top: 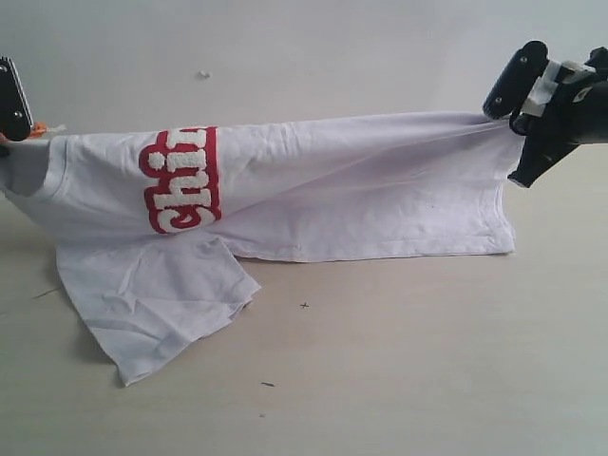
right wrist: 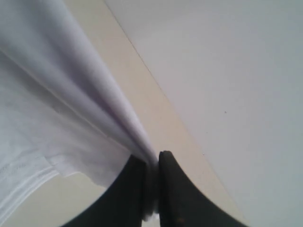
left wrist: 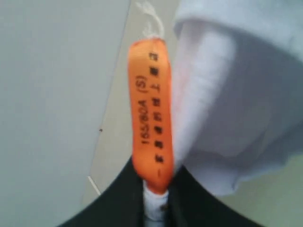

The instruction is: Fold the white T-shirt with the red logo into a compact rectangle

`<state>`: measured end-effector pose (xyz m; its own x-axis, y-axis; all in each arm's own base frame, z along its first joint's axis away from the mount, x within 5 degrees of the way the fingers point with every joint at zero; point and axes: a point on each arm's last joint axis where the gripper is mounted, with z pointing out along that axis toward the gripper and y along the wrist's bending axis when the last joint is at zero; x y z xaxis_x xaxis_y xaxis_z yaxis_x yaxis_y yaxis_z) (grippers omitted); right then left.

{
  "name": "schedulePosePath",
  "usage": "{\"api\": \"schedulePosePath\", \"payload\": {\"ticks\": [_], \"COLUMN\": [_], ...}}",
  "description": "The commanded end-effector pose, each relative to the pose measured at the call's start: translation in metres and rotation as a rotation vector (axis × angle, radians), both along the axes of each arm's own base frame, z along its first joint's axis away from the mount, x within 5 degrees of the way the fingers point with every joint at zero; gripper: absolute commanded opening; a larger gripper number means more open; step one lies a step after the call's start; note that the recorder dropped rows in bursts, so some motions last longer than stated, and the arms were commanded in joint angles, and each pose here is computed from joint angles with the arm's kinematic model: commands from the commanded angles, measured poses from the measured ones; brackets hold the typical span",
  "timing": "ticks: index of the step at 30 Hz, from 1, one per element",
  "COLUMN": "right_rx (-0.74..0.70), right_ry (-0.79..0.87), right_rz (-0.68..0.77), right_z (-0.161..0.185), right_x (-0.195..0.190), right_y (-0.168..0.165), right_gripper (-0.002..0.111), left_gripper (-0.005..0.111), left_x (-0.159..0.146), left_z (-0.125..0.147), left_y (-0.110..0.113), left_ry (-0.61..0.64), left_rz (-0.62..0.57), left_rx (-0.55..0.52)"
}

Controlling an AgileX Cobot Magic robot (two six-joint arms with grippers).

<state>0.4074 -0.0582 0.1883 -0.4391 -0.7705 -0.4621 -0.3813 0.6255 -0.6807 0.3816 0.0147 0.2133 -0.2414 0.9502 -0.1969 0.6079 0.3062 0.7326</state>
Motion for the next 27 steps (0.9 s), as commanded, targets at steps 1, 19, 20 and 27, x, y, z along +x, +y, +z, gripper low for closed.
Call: {"api": "schedulePosePath", "payload": {"ticks": [1, 19, 20, 27], "right_rx": [-0.04, 0.198, 0.243, 0.467], "right_ry": [-0.112, -0.435, -0.417, -0.232], "right_rz": [-0.015, -0.33, -0.349, -0.352], "right_z": [0.001, 0.042, 0.043, 0.041], "right_x": [0.007, 0.023, 0.025, 0.03], "right_y": [-0.007, -0.025, -0.025, -0.013], "right_gripper": [0.0, 0.053, 0.053, 0.017], "left_gripper": [0.033, 0.056, 0.056, 0.022], "left_x": [0.008, 0.011, 0.01, 0.008], "left_z": [0.0, 0.001, 0.0, -0.003], "left_y": [0.005, 0.012, 0.013, 0.012], "left_ry": [-0.084, -0.134, -0.126, -0.102], "left_rz": [-0.01, 0.092, 0.101, 0.351], "left_rx": [-0.005, -0.13, -0.138, -0.433]}}
